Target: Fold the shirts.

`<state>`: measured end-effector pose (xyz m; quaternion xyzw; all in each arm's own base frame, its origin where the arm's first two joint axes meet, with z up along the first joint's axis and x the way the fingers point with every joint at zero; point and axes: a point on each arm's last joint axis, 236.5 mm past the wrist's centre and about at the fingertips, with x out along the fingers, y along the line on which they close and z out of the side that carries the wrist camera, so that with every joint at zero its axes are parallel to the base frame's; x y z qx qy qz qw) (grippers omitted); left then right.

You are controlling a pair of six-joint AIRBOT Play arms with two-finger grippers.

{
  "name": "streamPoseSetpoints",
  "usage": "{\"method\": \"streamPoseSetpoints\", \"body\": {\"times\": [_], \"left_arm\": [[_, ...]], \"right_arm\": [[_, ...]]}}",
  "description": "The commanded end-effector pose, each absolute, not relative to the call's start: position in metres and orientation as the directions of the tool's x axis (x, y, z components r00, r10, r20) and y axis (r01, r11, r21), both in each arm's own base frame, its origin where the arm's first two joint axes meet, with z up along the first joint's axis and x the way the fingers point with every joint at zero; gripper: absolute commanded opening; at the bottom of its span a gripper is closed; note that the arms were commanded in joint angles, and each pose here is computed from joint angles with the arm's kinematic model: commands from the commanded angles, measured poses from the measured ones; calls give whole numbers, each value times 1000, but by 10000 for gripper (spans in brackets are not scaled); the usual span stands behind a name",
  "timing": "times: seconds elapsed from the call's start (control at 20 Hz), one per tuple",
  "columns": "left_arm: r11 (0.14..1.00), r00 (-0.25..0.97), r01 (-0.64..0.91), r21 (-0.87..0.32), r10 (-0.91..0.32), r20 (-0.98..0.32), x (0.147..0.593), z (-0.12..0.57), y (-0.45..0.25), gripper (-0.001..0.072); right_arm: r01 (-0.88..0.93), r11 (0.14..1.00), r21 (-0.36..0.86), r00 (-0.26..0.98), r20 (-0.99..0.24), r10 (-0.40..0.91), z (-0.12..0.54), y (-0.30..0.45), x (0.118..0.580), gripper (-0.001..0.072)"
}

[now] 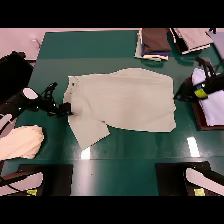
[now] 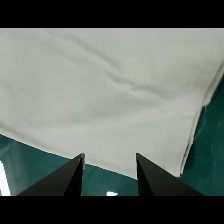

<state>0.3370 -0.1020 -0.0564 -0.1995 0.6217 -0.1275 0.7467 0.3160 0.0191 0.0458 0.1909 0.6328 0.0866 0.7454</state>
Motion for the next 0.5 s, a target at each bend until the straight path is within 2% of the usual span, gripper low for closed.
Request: {"method": "streamPoseSetpoints", "body": {"times": [0.0,0.05,0.25,0.35,0.45], "left_arm": [[885,198,-12,-465,-454,-869,344,-37,-108,31],[885,205,-1,-466,-456,-866,347,-33,-108,31],[883,214,3,-469,-459,-862,351,-29,-109,31],[883,213,3,-469,-459,-862,351,-29,-109,31],[883,213,3,-469,-459,-863,350,-29,-109,31]], "right_arm": [[291,867,404,116,-915,387,3,-10,259,501],[361,838,409,96,-910,403,-12,-16,241,529],[507,750,425,18,-875,485,-61,-9,195,503],[515,723,461,25,-851,524,-79,8,198,499],[507,709,490,69,-843,533,-90,20,216,437]]}}
